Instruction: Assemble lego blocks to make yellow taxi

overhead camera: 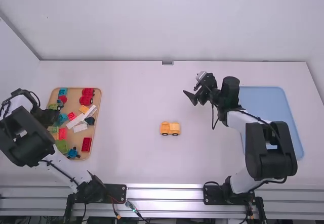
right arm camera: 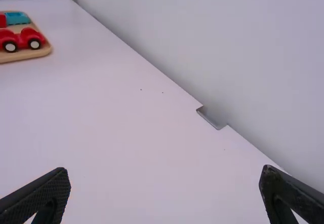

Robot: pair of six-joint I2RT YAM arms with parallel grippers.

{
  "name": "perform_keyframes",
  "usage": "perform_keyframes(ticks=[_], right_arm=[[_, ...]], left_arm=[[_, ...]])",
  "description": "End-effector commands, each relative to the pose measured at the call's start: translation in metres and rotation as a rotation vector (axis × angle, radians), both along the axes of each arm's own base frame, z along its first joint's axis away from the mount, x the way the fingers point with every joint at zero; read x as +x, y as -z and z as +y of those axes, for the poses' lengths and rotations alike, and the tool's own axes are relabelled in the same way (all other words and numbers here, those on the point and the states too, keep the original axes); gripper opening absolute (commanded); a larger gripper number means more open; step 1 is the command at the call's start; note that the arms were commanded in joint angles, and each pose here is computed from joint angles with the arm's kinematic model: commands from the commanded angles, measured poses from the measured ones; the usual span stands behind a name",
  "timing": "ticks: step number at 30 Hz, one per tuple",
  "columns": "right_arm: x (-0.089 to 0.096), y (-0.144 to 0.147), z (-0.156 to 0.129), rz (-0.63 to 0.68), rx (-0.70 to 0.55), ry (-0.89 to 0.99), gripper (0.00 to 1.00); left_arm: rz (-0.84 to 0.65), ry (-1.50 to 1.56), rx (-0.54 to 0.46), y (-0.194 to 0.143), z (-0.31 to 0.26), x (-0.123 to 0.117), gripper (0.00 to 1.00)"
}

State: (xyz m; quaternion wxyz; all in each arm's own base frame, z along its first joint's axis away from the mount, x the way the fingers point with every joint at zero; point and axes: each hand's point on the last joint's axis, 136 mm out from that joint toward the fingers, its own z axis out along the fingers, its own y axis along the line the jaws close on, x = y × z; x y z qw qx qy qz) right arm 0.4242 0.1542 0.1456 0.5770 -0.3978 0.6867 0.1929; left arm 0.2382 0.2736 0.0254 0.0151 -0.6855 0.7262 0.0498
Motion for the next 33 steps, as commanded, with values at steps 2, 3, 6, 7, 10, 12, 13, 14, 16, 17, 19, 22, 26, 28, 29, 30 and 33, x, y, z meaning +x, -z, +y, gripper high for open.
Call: perform_keyframes(ticks=[2, 3, 6, 7, 10, 12, 13, 14, 16, 17, 19, 22, 26, 28, 29, 30, 33], right_arm=[[0.005, -0.021, -0.001, -0.057, 0.002, 0.002, 0.99], [0.005, -0.021, -0.001, -0.057, 0.002, 0.002, 0.99], [0.005, -0.021, -0.002, -0.056, 0.002, 0.004, 0.99], [0.006, -0.021, -0.004, -0.055, 0.002, 0.01, 0.99], [0.005, -0.021, -0.003, -0.055, 0.002, 0.007, 0.99], [0.005, -0.021, -0.002, -0.056, 0.001, 0.005, 0.99], [0.005, -0.021, -0.002, -0.057, 0.002, 0.004, 0.99], [0.005, -0.021, -0.002, -0.057, 0.002, 0.006, 0.99], [0.006, -0.021, -0.005, -0.058, 0.002, 0.011, 0.99], [0.006, -0.021, -0.005, -0.057, 0.001, 0.011, 0.99], [0.006, -0.021, -0.005, -0.068, -0.009, 0.006, 0.99], [0.006, -0.021, -0.005, -0.074, -0.015, 0.004, 0.99], [0.005, -0.02, -0.004, -0.067, -0.015, 0.002, 0.99], [0.005, -0.019, -0.004, -0.067, -0.015, 0.002, 0.99], [0.005, -0.02, -0.004, -0.067, -0.015, 0.003, 0.99], [0.005, -0.02, -0.004, -0.067, -0.015, 0.003, 0.99], [0.005, -0.02, -0.004, -0.068, -0.016, 0.003, 0.99]], left_arm=[[-0.004, -0.031, 0.001, 0.0, -0.011, -0.009, 0.98], [-0.011, -0.028, 0.01, -0.002, -0.011, -0.009, 0.98], [-0.052, -0.021, 0.054, -0.015, -0.006, -0.004, 0.99], [-0.058, -0.026, 0.079, -0.022, -0.003, -0.005, 0.99], [-0.052, -0.031, 0.124, -0.032, 0.004, -0.01, 0.99], [-0.032, -0.031, 0.14, -0.033, 0.006, -0.014, 0.99], [-0.002, -0.034, 0.145, -0.033, 0.006, -0.02, 0.99], [0.042, -0.036, 0.14, -0.033, 0.004, -0.029, 0.99], [0.059, -0.037, 0.126, -0.033, 0.001, -0.034, 0.99], [0.063, -0.04, 0.121, -0.033, 0.0, -0.035, 0.98], [0.076, -0.04, 0.125, -0.033, 0.001, -0.038, 0.93], [0.082, -0.04, 0.136, -0.032, 0.004, -0.041, 0.69], [0.022, 0.045, 0.106, -0.02, 0.0, -0.03, 0.73], [-0.008, 0.063, 0.094, -0.013, -0.003, -0.026, 0.71], [-0.013, 0.059, 0.094, -0.011, -0.003, -0.026, 0.71], [-0.014, 0.055, 0.096, -0.009, -0.003, -0.027, 0.71], [-0.018, 0.045, 0.106, -0.005, -0.001, -0.028, 0.71]])
